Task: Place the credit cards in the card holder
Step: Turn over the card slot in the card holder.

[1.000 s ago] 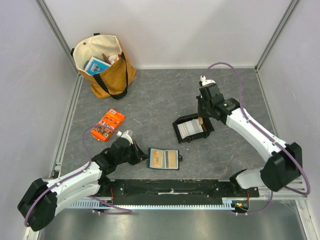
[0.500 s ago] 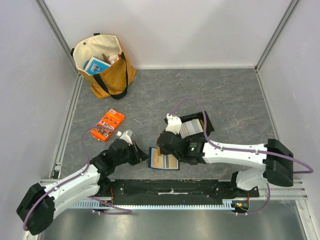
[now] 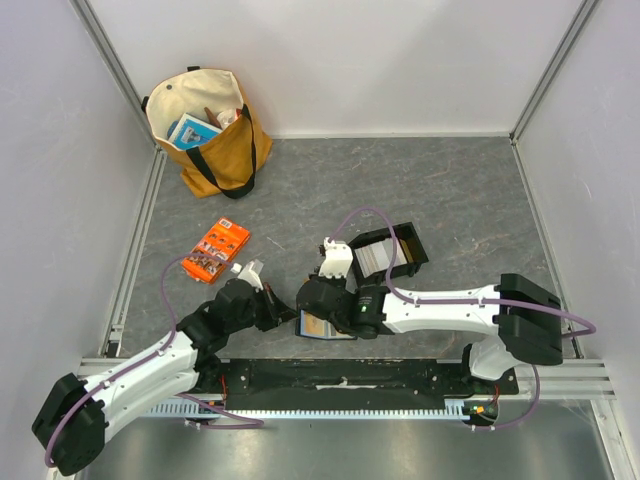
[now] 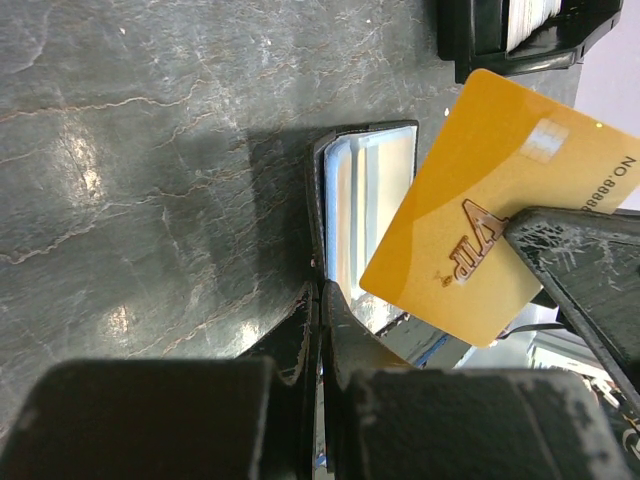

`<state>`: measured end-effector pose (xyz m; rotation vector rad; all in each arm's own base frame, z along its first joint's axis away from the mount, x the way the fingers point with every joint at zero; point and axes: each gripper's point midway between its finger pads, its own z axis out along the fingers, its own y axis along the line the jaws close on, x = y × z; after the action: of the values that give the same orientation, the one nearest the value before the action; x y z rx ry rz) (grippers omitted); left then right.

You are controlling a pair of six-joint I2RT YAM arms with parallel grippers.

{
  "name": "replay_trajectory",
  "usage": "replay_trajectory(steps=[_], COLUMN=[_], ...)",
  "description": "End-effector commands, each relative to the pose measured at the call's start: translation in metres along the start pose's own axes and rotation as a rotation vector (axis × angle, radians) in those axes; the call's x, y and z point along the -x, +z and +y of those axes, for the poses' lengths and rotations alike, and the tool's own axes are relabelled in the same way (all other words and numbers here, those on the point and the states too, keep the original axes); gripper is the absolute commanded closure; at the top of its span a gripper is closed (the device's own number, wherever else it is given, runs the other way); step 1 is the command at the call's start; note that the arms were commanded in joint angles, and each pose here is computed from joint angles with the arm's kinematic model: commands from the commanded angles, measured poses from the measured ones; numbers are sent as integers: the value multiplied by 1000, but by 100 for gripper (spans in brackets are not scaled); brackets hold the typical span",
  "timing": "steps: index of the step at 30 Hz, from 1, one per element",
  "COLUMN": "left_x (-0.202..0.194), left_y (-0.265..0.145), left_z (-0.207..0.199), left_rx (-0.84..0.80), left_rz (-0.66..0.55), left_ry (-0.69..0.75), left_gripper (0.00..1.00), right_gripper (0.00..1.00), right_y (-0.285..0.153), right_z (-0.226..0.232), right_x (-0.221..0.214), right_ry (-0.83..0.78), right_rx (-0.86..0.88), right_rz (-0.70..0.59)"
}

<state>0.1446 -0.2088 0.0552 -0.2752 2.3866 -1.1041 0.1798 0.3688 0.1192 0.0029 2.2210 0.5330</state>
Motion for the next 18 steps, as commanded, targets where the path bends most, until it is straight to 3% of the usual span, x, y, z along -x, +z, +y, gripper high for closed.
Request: replay_trajectory(steps=[1, 11, 18], left_x=[0, 0, 1], left_y=[0, 0, 0], left_z=[-5, -4, -9], left_rx=[-14, -15, -34], left_rz=[2, -2, -3], left_ry=[-19, -24, -17], left_gripper=[98, 98, 98], right_gripper=[100, 100, 100], right_y=[3, 11, 6], right_z=[16, 9, 12], right_x=[16, 1, -2], right_ry=[51, -2, -123], right_rx=[6, -32, -92], right_rz=[-64, -33, -40])
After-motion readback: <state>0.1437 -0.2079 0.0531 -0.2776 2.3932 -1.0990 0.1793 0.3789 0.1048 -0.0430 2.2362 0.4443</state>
